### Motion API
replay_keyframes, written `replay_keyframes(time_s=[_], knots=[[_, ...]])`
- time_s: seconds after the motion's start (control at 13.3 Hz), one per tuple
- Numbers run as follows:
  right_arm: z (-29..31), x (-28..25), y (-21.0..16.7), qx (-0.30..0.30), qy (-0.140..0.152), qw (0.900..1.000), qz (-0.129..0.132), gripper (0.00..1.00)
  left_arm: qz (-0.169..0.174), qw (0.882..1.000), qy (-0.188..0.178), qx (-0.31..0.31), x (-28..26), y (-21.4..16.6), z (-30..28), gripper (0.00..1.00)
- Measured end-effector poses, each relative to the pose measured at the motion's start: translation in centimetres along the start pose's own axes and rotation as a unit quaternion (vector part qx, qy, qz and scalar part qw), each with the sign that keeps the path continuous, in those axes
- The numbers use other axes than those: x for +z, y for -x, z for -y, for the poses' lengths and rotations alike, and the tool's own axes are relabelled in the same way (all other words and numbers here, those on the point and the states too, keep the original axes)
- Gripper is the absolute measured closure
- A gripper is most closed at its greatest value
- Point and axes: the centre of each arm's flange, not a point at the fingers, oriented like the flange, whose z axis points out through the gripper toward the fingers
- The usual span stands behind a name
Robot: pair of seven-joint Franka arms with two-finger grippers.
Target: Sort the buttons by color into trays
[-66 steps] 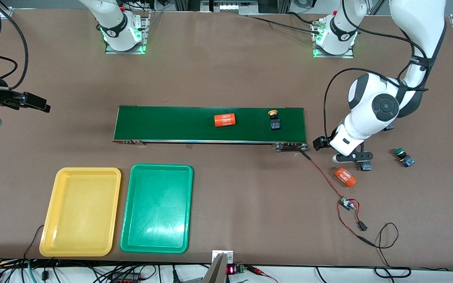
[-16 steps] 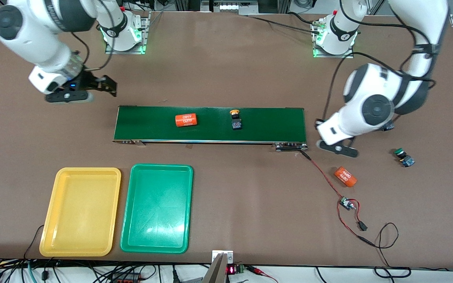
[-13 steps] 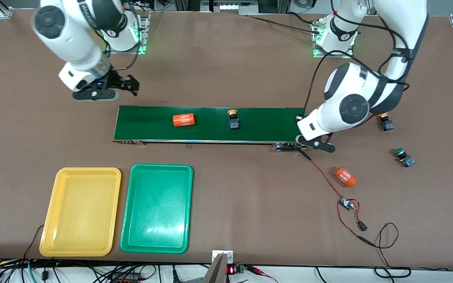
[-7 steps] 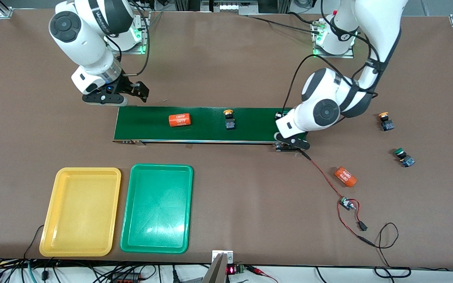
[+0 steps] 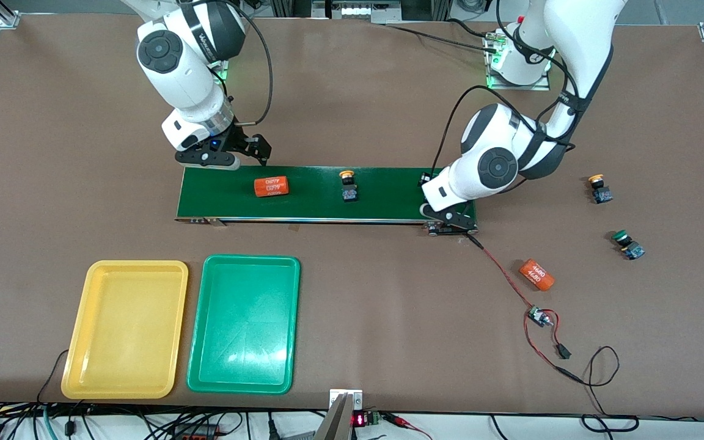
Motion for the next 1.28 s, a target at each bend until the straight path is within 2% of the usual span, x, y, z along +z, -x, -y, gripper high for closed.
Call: replay_keyframes(time_s=[0.15,0.23,0.38,0.6,0.98,1.13,1.28], knots=[[0.6,0.8,0.4,-0.008,0.001,1.0,0.007,0.0,-0.008,1.0,0.003,-0.03,-3.4,-0.1,3.6,0.06],[1.0,1.2,0.8,-0.015,0.002,1.0,0.01,0.0,-0.009,0.999,0.005,-0.052,-5.3,0.0,6.3,0.0],[1.8,2.0,1.4,-0.039,0.007,0.999,0.015,0.0,-0.012,0.994,0.002,-0.106,-8.3,0.6,13.6,0.0],[2.6,2.7,2.0,-0.063,0.006,0.998,0.019,0.0,-0.008,0.986,-0.025,-0.164,-8.6,2.0,24.9,0.0],[4.1,4.8,2.3,-0.071,-0.011,0.997,0.015,0.0,0.009,0.967,0.007,-0.254,-6.6,5.5,37.1,0.0],[5.0,6.2,2.6,-0.073,-0.02,0.997,0.016,0.0,0.017,0.966,0.014,-0.257,-5.6,7.1,40.5,0.0],[5.7,7.1,2.9,-0.078,-0.023,0.996,0.023,0.0,0.04,0.967,-0.003,-0.25,-4.0,8.6,42.2,0.0]])
